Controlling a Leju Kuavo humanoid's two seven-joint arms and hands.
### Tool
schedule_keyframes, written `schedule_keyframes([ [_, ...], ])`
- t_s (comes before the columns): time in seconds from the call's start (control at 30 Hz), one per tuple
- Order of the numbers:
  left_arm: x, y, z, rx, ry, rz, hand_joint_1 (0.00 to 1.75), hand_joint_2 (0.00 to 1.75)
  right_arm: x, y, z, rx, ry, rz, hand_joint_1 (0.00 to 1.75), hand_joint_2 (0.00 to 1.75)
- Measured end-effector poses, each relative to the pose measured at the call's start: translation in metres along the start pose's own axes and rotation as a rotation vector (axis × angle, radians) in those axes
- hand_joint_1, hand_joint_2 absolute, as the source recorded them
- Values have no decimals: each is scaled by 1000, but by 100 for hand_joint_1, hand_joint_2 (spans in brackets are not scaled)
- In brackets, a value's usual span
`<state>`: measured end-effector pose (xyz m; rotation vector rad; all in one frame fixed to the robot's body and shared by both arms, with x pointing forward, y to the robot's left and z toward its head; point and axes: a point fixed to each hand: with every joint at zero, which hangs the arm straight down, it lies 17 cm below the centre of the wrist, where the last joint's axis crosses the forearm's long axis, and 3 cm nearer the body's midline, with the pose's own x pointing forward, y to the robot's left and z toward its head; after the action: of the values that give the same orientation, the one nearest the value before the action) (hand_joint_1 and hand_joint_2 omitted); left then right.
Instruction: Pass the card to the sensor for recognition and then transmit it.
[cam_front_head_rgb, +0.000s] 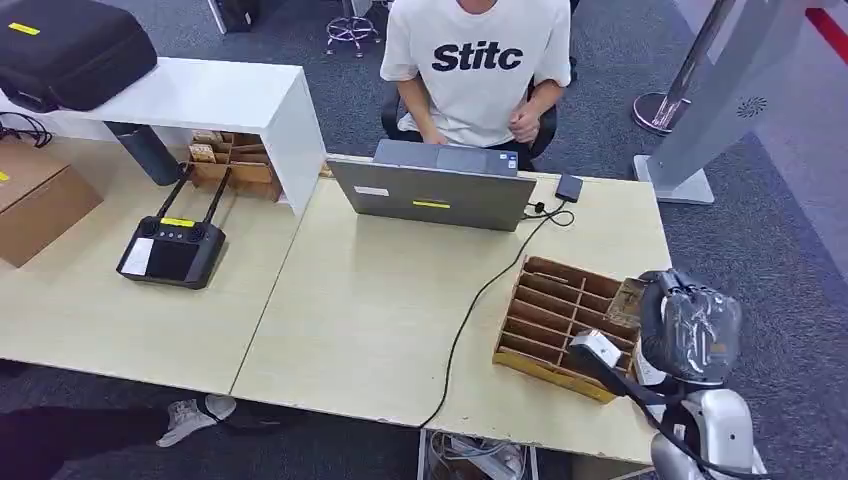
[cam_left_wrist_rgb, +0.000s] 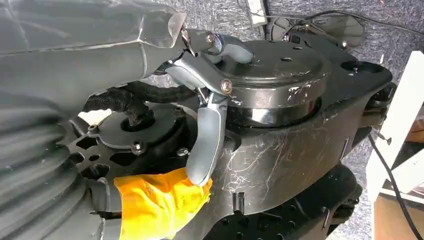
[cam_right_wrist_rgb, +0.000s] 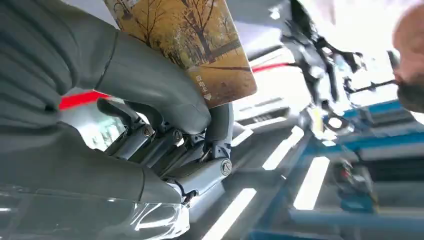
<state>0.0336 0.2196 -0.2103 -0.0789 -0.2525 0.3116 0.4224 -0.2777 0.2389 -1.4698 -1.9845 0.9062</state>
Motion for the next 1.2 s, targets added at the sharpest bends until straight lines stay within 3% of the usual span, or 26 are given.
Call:
schedule_keyframes([
  [0.1,1,-1,-1,-9,-3,-2,0,175,12,-38,-24,-129,-77,-23,175,175],
  [0.2,3,-2,-5,-24,-5,-15,0,175,-4,-63,-59,-208,-6,-58,175,175],
  [0.3,7,0,-10,-45,-6,-36,0,175,-8,-46,-117,-95,40,-112,175,175],
  [0.43,12,4,-20,-84,-9,-78,0,175,12,-15,-197,71,-11,-74,175,175],
  [0.6,14,19,-35,-72,-12,-112,0,175,24,19,-256,243,-36,58,175,175],
  [0.83,13,26,-45,-34,-5,-131,0,175,33,66,-263,415,-55,193,175,175],
  [1.17,9,31,-47,3,27,-130,0,175,31,100,-242,507,-67,249,175,175],
  [1.2,9,31,-47,4,27,-130,0,175,30,101,-241,510,-66,251,141,175],
])
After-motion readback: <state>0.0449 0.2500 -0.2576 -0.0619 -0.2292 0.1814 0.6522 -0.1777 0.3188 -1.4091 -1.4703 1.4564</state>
